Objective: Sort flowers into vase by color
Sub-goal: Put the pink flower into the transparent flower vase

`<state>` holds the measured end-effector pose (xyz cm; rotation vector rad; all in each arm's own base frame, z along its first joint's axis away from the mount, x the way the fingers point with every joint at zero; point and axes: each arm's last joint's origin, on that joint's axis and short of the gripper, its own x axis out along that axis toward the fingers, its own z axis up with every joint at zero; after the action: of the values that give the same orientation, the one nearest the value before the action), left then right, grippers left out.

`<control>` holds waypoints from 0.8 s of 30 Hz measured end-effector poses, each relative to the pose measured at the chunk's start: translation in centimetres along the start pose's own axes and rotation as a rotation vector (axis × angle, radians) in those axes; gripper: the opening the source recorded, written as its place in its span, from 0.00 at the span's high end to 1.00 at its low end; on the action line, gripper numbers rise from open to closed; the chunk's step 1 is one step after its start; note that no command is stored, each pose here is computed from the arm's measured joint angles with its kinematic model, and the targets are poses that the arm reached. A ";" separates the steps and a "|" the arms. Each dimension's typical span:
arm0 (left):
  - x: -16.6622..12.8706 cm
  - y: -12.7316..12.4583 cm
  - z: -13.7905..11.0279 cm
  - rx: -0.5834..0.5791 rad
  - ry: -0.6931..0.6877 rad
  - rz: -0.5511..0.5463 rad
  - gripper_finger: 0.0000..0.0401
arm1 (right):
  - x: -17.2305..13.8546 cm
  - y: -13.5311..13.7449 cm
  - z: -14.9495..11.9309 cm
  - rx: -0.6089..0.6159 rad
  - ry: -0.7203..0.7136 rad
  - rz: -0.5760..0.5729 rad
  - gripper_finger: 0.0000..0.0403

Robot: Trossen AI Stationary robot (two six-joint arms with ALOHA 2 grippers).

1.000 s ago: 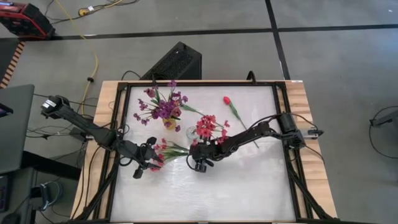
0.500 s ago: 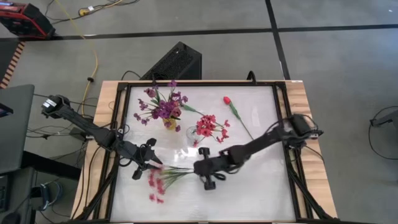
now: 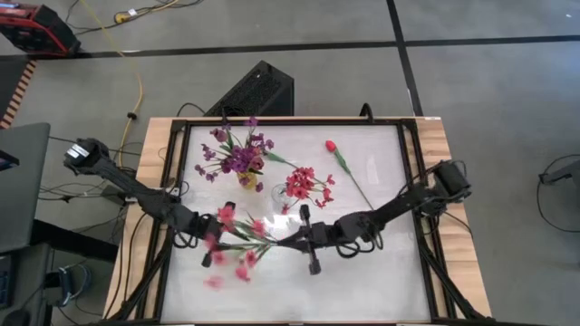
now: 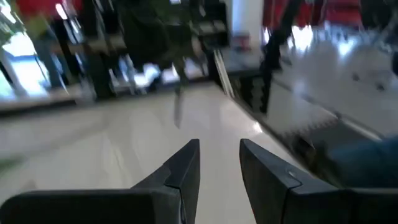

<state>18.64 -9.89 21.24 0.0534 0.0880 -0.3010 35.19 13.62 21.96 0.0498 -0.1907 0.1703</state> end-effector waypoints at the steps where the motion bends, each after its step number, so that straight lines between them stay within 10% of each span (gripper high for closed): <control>1: 0.4 0.0 0.2 0.015 -0.042 0.012 0.74 | 0.5 -0.2 0.0 0.003 -0.019 -0.006 0.96; 24: 6.4 0.7 0.9 0.051 -0.165 0.186 0.74 | 3.0 -1.3 0.4 -0.097 -0.049 -0.046 0.96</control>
<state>25.04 -11.14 21.51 0.0867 -0.0885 -0.1210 38.23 12.82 22.89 -0.0380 -0.2461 0.1138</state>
